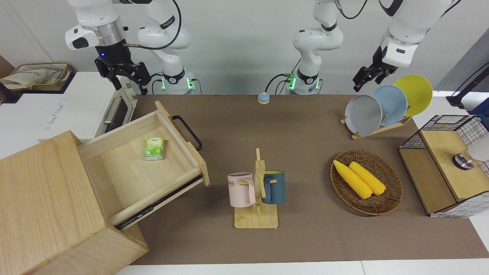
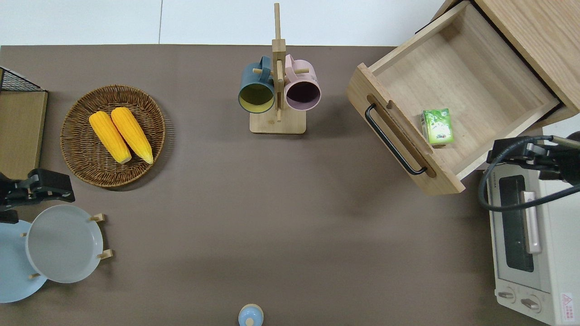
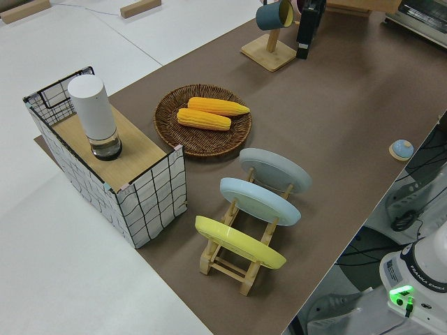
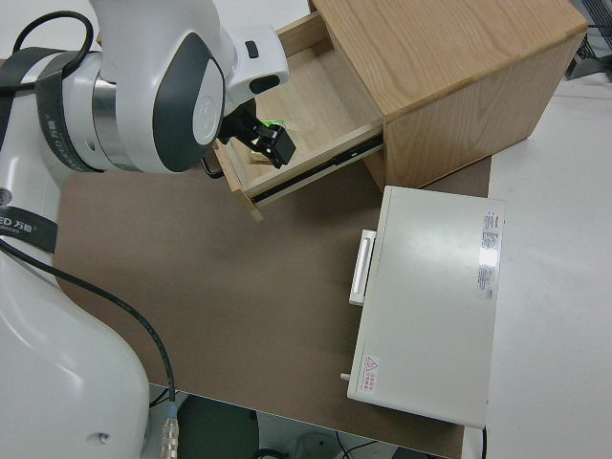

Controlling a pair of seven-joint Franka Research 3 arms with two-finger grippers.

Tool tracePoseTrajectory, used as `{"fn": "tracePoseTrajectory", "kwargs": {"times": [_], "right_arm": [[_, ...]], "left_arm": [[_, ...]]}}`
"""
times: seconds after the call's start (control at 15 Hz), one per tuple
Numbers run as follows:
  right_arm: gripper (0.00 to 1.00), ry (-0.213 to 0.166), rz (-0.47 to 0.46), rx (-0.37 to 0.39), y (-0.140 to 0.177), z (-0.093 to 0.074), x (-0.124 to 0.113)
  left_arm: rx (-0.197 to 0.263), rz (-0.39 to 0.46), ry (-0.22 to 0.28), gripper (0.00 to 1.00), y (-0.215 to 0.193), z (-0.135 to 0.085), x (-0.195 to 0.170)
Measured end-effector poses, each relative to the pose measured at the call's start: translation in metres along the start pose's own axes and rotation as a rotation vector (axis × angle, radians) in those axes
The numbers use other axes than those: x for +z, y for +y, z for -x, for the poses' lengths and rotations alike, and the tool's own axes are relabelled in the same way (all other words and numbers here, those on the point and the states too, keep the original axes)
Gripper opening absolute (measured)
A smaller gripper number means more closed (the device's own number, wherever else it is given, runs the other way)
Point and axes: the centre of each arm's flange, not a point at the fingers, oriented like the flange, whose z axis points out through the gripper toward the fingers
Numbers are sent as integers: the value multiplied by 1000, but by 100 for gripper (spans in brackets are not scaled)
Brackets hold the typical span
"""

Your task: Slide drawer open with right arm

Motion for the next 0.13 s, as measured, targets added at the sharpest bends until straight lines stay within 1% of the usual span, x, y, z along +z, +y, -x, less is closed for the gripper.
{"fn": "tracePoseTrajectory", "kwargs": {"times": [0.13], "right_arm": [[100, 1, 0, 0, 0, 0, 0]], "left_arm": [[0, 0, 0, 100, 0, 0, 0]]}}
